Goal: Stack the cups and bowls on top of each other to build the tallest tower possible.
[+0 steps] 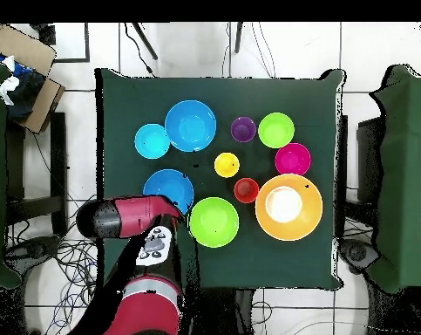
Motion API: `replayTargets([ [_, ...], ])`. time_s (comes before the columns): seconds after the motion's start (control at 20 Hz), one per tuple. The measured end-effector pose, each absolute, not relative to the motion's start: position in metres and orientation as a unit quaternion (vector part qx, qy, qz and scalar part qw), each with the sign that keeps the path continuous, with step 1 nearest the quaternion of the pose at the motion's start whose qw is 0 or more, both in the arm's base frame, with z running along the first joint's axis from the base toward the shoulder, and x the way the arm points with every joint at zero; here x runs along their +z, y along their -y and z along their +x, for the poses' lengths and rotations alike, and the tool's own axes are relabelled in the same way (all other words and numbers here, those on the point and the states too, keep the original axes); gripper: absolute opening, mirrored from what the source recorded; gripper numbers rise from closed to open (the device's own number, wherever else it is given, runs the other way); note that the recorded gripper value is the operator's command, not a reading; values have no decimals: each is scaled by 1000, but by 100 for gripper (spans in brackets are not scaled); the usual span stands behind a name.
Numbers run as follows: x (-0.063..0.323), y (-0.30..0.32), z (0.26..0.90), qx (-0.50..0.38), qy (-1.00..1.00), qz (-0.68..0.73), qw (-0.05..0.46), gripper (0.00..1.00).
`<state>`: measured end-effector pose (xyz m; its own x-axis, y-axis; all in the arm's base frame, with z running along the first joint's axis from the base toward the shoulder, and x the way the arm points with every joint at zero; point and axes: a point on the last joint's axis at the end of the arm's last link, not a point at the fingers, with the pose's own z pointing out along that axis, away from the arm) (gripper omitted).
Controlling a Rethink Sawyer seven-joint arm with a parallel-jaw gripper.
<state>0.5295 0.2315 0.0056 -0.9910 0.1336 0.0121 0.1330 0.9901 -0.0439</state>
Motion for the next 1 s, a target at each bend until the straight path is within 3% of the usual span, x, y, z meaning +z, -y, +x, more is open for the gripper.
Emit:
replayTargets([
  [1.0, -41, -211, 529, 29, 996, -82, 35, 100],
])
